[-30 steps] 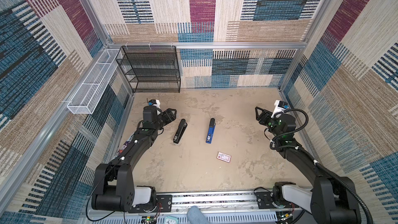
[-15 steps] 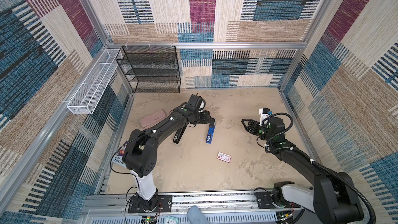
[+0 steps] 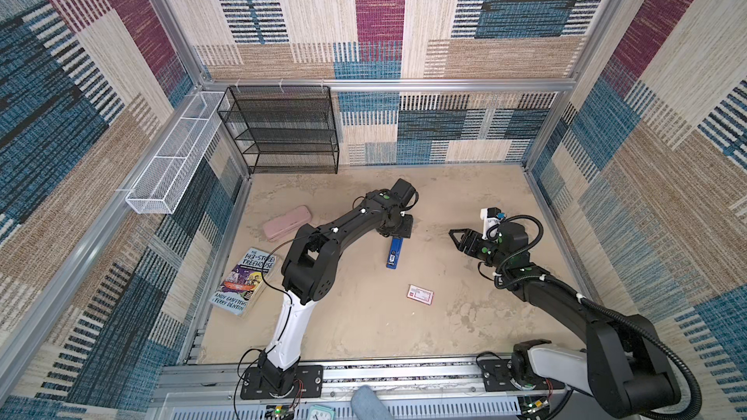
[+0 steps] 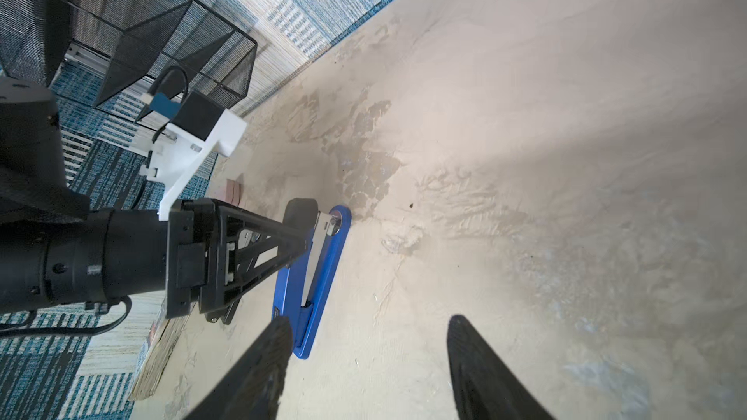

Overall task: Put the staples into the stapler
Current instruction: 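Reach the left gripper onto the blue stapler while the right gripper approaches it, then grip the blue stapler base with the left gripper while the right grasps its top, then pull the stapler's top arm open with the right gripper, exposing the staple channel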

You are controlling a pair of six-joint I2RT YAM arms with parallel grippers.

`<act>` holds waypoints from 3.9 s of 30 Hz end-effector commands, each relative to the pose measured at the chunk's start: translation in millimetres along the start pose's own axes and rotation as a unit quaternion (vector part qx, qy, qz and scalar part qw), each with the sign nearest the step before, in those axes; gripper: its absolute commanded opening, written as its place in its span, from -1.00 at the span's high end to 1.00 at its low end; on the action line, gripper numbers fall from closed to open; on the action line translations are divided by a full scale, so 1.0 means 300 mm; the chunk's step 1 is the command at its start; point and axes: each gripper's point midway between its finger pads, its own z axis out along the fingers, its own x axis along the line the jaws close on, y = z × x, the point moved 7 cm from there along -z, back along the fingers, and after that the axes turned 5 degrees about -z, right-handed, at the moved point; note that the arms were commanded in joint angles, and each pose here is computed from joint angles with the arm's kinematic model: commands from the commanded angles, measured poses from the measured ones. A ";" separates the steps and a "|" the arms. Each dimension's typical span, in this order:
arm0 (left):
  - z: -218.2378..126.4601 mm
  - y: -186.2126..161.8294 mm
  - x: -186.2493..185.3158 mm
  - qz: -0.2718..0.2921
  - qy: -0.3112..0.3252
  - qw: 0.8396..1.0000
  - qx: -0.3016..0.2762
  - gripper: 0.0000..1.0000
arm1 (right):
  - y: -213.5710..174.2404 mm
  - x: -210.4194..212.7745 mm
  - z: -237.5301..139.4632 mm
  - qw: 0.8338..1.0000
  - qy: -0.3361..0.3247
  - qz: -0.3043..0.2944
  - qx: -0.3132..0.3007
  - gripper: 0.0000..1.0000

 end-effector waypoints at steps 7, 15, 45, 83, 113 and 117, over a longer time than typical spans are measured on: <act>0.045 -0.009 -0.002 0.039 0.033 0.998 0.022 0.44 | -0.020 0.000 0.024 1.000 0.007 0.005 0.008 -0.28; -0.020 -0.010 -0.030 0.065 0.017 0.998 0.016 1.00 | -0.036 0.010 0.072 0.998 0.052 0.027 0.030 -0.14; -0.247 -0.065 -0.206 0.132 -0.065 0.989 -0.023 1.00 | -0.025 0.037 0.294 0.966 0.213 0.108 0.099 0.29; -0.303 -0.060 -0.222 0.123 -0.080 0.987 -0.065 1.00 | -0.080 0.041 0.287 0.954 0.242 0.130 0.119 0.35; -0.491 -0.195 -0.057 0.110 -0.056 0.974 -0.190 1.00 | -0.008 -0.047 0.379 0.952 0.230 0.182 0.086 1.00; -0.498 -0.230 -0.022 0.108 -0.054 0.970 -0.209 1.00 | 0.009 -0.077 0.387 0.951 0.227 0.195 0.073 1.00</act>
